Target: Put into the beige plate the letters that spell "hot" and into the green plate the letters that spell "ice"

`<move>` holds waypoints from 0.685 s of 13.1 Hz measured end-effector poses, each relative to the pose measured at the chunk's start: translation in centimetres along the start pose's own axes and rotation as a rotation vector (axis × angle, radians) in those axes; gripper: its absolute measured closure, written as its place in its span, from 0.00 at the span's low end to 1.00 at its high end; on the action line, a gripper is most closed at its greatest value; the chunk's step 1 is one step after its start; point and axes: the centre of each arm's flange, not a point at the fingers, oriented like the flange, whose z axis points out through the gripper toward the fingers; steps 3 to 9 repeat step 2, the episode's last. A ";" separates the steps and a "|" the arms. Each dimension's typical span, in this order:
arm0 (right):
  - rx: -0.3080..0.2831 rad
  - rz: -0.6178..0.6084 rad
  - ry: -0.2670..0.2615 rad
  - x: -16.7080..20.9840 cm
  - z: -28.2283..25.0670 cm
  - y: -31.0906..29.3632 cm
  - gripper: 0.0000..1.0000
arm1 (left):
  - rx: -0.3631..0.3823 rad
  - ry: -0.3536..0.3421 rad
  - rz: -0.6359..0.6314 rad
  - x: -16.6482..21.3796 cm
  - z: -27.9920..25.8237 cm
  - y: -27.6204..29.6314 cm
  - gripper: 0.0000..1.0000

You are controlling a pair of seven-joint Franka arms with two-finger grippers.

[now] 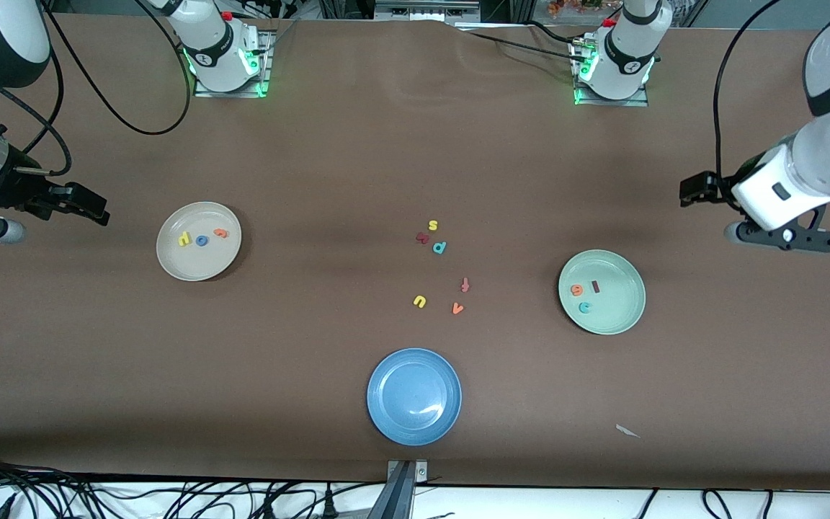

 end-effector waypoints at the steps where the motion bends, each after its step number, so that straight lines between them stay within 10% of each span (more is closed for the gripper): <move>1: 0.000 0.000 0.001 0.0 -0.1 0.0 0.00 | 0.002 0.007 -0.002 0.8 0.6 -0.2 0.00; 9: 0.000 -0.001 0.002 0.0 -0.2 -0.1 0.00 | 0.004 0.014 -0.004 1.4 1.1 -0.4 0.00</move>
